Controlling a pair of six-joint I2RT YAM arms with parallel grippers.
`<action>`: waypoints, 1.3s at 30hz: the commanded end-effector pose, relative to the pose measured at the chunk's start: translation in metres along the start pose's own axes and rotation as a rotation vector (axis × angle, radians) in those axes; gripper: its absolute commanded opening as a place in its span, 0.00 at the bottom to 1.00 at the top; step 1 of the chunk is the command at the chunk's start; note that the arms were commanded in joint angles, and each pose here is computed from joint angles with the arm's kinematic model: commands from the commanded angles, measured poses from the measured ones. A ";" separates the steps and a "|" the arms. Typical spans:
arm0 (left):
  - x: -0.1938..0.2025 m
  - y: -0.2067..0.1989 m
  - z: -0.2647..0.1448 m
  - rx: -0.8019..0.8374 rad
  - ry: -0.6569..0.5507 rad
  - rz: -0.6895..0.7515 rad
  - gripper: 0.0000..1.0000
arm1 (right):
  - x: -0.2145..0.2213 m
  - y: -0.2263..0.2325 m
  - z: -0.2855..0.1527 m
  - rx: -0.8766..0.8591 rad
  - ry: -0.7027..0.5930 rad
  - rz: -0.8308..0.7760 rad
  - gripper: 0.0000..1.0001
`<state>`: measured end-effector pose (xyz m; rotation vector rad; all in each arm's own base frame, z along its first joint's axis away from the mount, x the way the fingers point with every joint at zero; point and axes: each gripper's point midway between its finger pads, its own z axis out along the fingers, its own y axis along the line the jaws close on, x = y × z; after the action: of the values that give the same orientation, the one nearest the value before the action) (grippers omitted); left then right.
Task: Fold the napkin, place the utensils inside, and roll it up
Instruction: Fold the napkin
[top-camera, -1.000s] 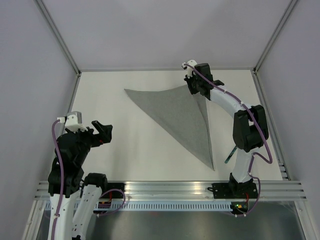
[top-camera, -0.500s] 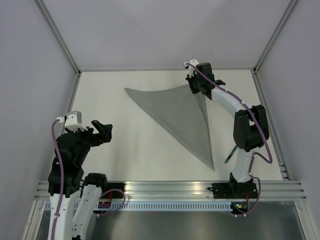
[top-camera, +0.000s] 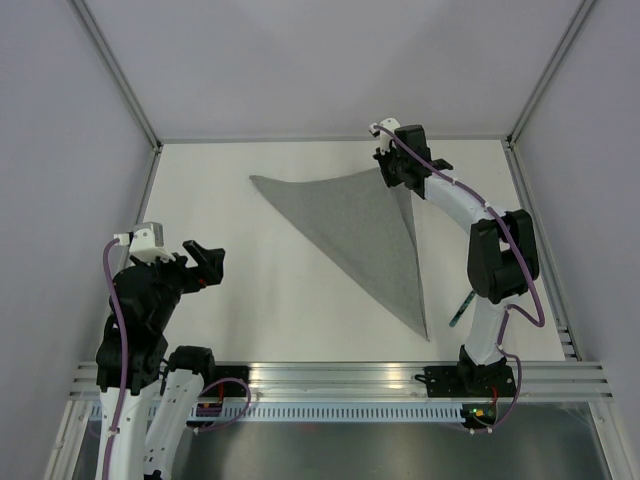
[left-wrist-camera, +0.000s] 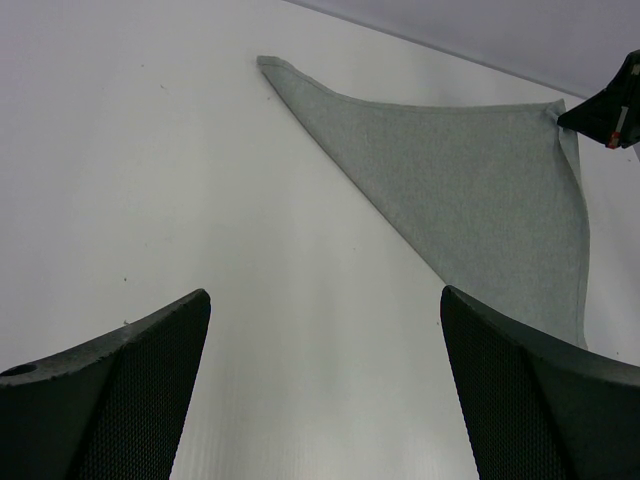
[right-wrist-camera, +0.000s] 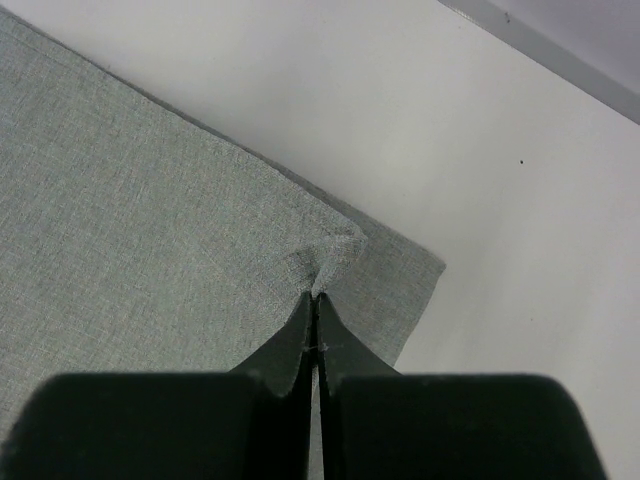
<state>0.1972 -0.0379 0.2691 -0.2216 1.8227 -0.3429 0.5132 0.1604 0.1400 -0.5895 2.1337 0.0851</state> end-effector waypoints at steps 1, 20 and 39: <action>-0.005 0.000 0.004 -0.001 -0.015 0.012 1.00 | -0.012 -0.014 -0.002 0.038 -0.024 -0.004 0.00; -0.004 0.001 0.004 -0.005 -0.014 0.012 1.00 | -0.007 -0.024 0.003 0.052 -0.011 0.002 0.01; -0.005 0.001 0.004 -0.004 -0.017 0.011 1.00 | 0.017 -0.037 0.025 0.100 0.057 0.003 0.04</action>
<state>0.1980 -0.0377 0.2683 -0.2236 1.8270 -0.3406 0.5259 0.1389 0.1111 -0.5692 2.1920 0.0272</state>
